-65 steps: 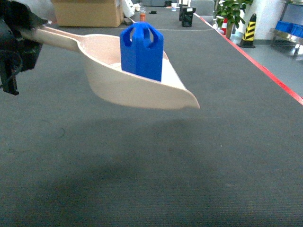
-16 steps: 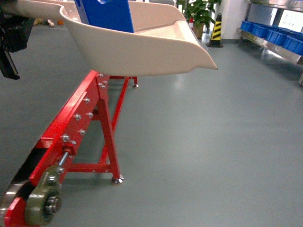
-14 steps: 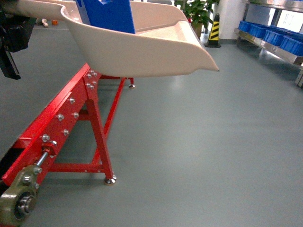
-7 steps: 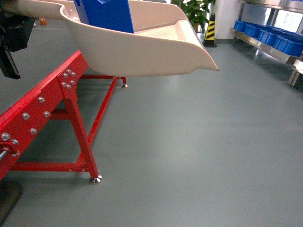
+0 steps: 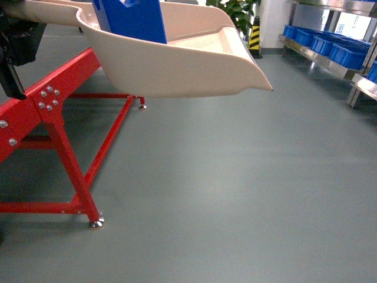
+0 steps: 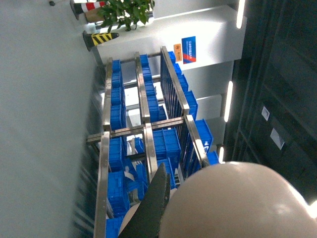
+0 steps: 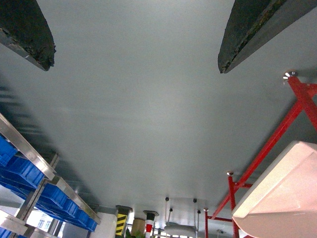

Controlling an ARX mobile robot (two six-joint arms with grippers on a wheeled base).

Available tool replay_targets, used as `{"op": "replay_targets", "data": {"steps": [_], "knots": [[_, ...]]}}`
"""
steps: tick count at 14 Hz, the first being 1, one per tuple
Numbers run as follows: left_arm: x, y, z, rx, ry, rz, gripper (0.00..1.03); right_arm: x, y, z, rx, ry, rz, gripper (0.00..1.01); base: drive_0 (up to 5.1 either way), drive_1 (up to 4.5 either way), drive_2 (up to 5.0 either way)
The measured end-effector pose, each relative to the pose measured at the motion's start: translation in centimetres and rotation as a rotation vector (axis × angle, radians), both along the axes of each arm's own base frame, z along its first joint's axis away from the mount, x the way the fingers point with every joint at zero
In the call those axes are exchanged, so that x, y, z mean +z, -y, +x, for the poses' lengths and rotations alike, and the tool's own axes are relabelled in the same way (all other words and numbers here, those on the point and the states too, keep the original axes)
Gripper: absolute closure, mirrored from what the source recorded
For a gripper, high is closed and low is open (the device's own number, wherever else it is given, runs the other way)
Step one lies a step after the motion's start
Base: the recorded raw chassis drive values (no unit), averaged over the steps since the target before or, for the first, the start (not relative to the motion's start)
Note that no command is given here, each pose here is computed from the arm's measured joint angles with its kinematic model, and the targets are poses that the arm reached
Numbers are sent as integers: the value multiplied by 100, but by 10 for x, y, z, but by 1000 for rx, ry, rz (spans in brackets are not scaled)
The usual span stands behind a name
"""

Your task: Place part in tray to right shelf

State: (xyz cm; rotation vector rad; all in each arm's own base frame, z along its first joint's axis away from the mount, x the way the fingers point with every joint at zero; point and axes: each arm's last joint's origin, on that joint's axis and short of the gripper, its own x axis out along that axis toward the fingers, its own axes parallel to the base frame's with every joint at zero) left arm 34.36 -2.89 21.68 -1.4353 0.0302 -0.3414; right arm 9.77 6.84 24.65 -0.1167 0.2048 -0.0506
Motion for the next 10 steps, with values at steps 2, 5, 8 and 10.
{"op": "replay_targets", "data": {"steps": [2,5,8,10], "knots": [[0,0,0,-1,1,0,89,0,0,0,0,1,0,3,496,-249,-249],[0,0,0,0,2,-1,89,0,0,0,1,1,1,3,496,-250,-250],[0,5,0,-23,-3,2,89,0,1,-1,-1,4,5,3,6,150,-138],[1,0,-1,4,6,-1,89,0,1,0,-2,4,6,3,4,434,-426]]}}
